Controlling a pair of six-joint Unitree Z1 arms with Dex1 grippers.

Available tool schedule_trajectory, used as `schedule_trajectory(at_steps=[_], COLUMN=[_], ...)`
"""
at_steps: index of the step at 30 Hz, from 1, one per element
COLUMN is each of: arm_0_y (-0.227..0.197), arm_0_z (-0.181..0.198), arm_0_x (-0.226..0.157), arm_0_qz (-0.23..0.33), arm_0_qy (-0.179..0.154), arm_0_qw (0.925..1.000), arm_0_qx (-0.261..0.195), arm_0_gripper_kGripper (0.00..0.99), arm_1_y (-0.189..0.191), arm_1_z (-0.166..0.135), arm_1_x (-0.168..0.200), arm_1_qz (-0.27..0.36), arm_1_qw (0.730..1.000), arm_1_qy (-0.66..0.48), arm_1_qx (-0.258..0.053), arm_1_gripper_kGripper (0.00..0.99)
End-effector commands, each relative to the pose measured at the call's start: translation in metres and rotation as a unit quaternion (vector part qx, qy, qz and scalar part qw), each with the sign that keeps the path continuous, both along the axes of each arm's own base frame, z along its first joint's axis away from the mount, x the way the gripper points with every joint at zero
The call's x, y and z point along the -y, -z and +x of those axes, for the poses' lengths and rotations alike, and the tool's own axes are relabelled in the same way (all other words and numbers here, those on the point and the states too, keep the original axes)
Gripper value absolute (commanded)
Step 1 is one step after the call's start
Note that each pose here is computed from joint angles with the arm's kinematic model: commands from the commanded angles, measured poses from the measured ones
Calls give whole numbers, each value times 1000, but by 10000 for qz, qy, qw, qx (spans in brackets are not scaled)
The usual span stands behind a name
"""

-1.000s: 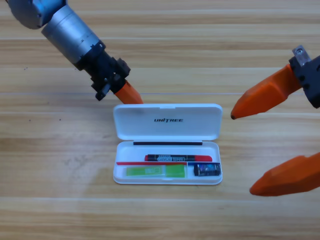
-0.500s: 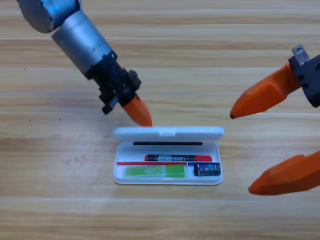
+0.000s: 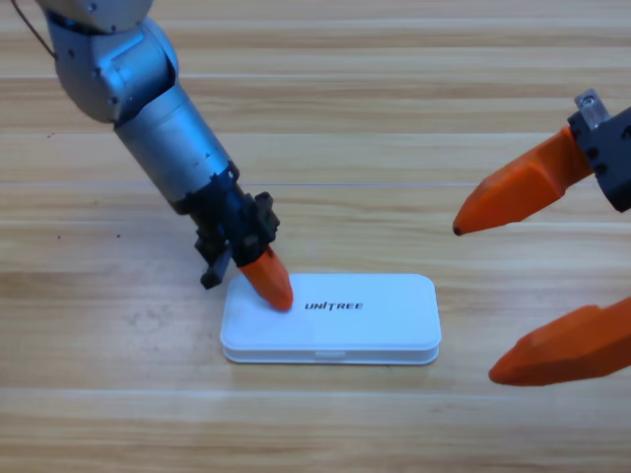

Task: Clean up eraser and pencils

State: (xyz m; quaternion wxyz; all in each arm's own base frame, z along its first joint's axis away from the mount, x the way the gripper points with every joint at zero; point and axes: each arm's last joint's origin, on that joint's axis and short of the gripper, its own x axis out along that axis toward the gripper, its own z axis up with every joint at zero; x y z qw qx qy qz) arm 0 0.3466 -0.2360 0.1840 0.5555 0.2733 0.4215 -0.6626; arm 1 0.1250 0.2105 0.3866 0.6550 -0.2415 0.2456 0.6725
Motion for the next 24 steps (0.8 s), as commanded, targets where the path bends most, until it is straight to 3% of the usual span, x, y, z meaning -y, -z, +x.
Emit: schedule_trajectory(at_steps=[1, 15, 24], arm_0_y=[7, 50, 4], arm_0_z=[-30, -66, -77], arm_0_x=[12, 10, 4], arm_0_qz=[226, 621, 406], arm_0_qy=[153, 359, 343], arm_0_qw=[9996, 9963, 9955], arm_0_qx=[91, 465, 790], arm_0_gripper_kGripper=[0, 0, 0], arm_1_y=[14, 14, 14], arm_1_z=[1, 1, 1], arm_1_x=[-8, -9, -8], arm_1_qz=[-59, -72, -66], arm_1_qw=[9998, 9997, 9998], arm_1_qy=[-100, -95, -90], arm_1_qx=[-175, -190, -191], arm_1_gripper_kGripper=[948, 956, 956])
